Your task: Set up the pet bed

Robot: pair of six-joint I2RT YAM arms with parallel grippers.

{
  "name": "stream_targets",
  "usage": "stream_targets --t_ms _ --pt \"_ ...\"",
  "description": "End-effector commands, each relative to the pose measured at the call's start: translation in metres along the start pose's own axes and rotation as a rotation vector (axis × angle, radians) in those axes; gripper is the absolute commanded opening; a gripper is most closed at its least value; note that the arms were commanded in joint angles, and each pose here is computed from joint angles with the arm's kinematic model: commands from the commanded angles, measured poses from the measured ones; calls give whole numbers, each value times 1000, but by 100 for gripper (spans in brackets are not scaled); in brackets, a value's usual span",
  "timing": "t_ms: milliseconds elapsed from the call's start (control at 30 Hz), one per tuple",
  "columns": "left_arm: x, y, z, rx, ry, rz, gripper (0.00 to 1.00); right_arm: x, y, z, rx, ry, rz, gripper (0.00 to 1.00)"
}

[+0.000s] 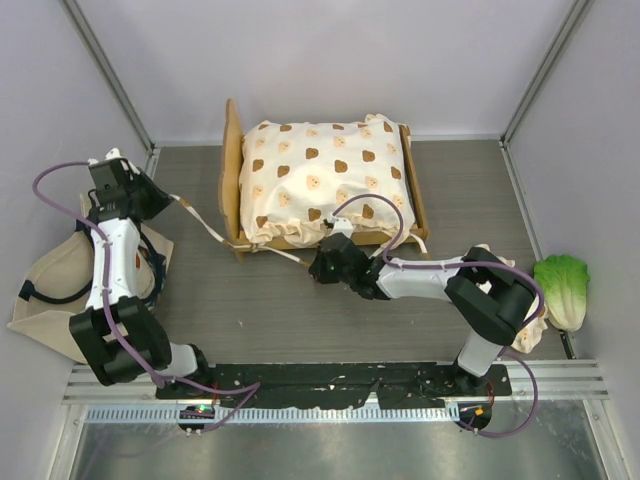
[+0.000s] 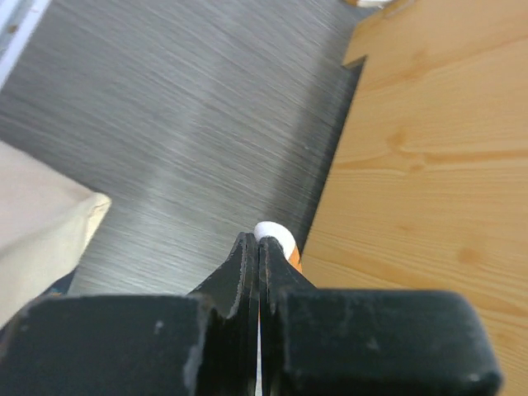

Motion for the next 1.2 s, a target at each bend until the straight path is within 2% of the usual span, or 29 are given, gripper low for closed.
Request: stream_targets --t_ms 0,167,433,800,1167 --pt "-22 -43 -16 124 -93 69 0 -19 22 -12 -73 -44 -8 1" --pt "-33 -44 -14 105 -115 92 0 -12 15 -13 -50 -27 -6 1" --pt "-48 -18 -2 -42 -99 97 0 -2 -4 -18 47 -19 -2 1" --pt "-47 -12 2 -61 -98 115 0 -3 1 -21 51 -28 -22 1" --pt "-50 -9 4 -81 -88 141 0 -9 -5 -26 154 -77 -80 1"
Point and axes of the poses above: each gripper's point midway between its finger pads, its own z axis out along the fingers, its own y axis along the line the jaws close on, x = y × z, the point moved 1 cm from there along -z, back along the fingers, and after that the axes turned 1 degree about z, right-handed, at the moved point
